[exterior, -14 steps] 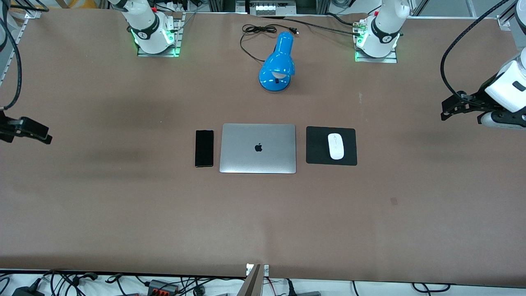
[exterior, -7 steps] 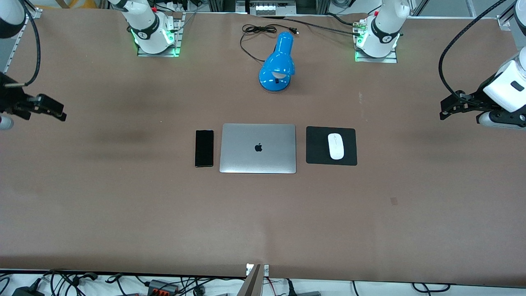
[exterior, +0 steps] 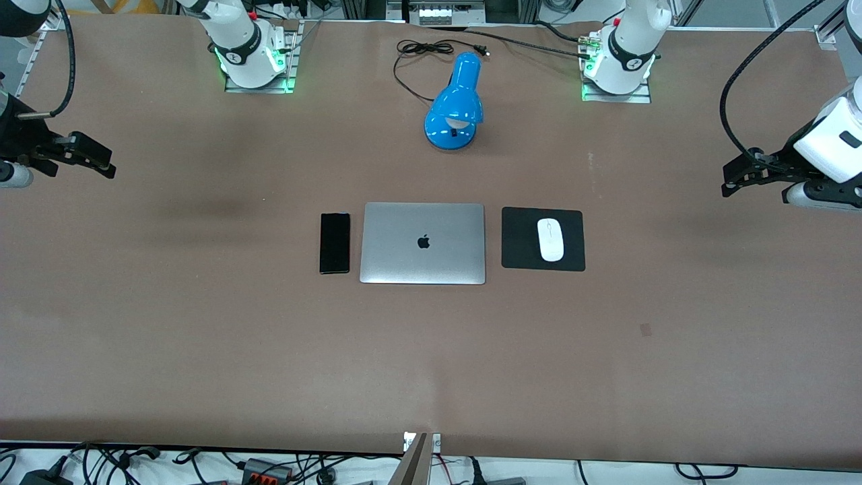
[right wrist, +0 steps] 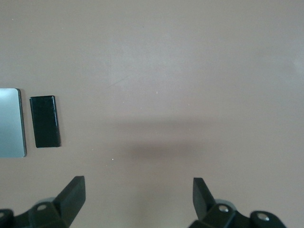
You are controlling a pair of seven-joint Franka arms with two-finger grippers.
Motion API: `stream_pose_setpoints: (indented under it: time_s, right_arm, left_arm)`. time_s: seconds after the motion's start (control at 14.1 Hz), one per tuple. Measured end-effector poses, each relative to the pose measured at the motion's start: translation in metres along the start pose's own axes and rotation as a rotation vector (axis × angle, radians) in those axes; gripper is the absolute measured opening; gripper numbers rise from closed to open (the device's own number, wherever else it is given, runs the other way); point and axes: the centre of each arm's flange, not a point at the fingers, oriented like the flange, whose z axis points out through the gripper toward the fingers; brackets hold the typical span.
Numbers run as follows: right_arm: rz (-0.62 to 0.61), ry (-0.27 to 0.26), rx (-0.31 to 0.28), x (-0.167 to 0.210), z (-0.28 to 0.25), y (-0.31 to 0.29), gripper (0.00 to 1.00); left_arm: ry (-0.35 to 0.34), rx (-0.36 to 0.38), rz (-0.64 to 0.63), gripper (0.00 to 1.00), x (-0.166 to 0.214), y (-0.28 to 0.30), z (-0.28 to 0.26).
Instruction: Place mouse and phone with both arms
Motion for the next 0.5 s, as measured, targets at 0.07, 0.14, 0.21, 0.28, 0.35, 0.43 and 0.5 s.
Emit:
stream_pose_setpoints:
  time_s: [0.07, 0.14, 0.21, 0.28, 0.35, 0.43, 0.5]
  right_arm:
    - [0.000, 0.003, 0.000, -0.0014, -0.0022, 0.0001, 1.00]
    - [0.000, 0.005, 0.000, -0.0024, -0.0037, 0.0001, 1.00]
    - [-0.001, 0.004, 0.000, -0.0033, -0.0044, 0.0001, 1.00]
    - [-0.004, 0.002, 0.000, -0.0040, -0.0048, 0.0001, 1.00]
    - [-0.006, 0.002, 0.000, -0.0044, -0.0051, 0.0001, 1.00]
    - [-0.007, 0.001, 0.000, -0.0046, -0.0053, 0.0001, 1.00]
    - [-0.008, 0.001, 0.000, -0.0047, -0.0052, 0.0001, 1.00]
  left_arm:
    - [0.000, 0.000, 0.001, 1.00, 0.0002, 0.0003, -0.0002]
    - [0.000, 0.000, 0.001, 1.00, 0.0003, 0.0005, -0.0002]
    - [0.000, 0.000, 0.001, 1.00, 0.0003, 0.0005, -0.0002]
    - [-0.001, 0.000, 0.001, 1.00, 0.0002, 0.0004, -0.0002]
    - [-0.001, 0.000, 0.001, 1.00, 0.0002, 0.0004, -0.0002]
    - [-0.001, 0.000, 0.001, 1.00, 0.0002, 0.0004, -0.0002]
    - [-0.001, 0.000, 0.001, 1.00, 0.0002, 0.0004, -0.0001]
